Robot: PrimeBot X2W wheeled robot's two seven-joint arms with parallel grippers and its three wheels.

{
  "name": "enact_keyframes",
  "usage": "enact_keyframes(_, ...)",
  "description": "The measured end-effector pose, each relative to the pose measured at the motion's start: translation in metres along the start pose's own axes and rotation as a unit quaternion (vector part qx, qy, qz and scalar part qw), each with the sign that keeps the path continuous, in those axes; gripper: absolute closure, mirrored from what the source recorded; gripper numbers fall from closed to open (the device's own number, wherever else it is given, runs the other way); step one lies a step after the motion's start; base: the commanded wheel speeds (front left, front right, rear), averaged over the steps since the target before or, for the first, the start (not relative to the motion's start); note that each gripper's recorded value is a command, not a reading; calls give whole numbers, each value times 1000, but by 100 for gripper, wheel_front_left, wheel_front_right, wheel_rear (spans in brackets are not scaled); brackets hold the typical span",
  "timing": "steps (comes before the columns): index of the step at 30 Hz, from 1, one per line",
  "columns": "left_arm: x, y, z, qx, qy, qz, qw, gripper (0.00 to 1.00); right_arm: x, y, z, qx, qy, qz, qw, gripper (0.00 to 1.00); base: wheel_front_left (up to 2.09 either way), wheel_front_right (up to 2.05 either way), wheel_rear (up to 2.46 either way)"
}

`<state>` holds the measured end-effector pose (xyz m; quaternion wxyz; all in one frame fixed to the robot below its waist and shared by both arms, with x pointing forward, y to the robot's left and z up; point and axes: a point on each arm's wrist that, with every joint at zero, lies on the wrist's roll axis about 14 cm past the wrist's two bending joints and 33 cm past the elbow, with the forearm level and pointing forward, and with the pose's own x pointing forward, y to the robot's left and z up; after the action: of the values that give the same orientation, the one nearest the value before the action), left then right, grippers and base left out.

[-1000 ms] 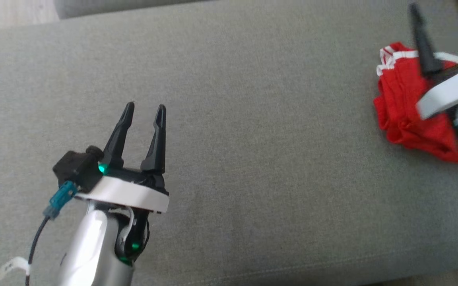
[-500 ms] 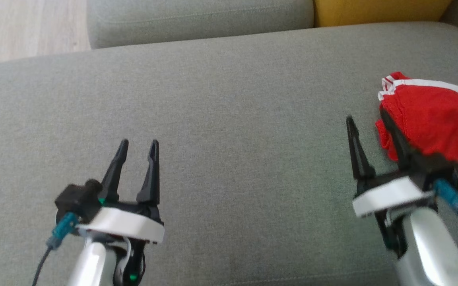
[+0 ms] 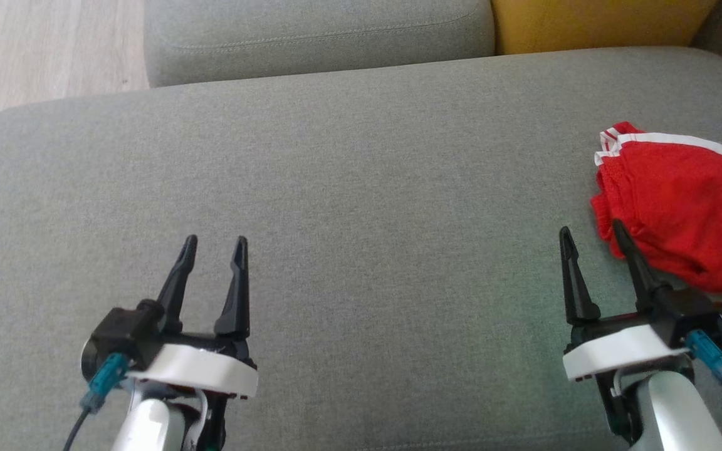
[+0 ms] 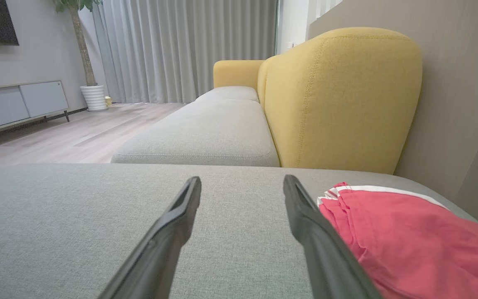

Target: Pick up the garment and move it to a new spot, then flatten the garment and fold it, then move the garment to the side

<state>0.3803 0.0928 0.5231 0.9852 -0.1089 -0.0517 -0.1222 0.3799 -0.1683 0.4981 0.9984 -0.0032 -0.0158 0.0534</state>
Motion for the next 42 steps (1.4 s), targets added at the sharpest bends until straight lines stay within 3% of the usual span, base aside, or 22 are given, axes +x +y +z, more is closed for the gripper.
enact_keyframes(13,0,1,6,1,-10,3,1000,0,0,6,-7,13,8,6,1000,0,0,0,0)
enact_keyframes(18,-1,8,3,-25,-5,15,1000,0,-1,8,-11,14,15,9,1000,0,0,0,0)
enact_keyframes(29,-1,10,2,-15,-4,13,1000,0,-3,7,-10,14,14,7,1000,0,0,0,0)
enact_keyframes(30,-1,10,0,-15,0,14,1000,100,-3,7,-13,14,18,7,1000,100,0,0,0)
enact_keyframes(36,-24,16,-40,-28,67,32,997,100,-26,7,-51,31,78,0,996,100,0,0,0)
enact_keyframes(42,-26,20,-42,-60,71,44,995,100,-26,5,-52,69,81,-11,994,100,0,0,0)
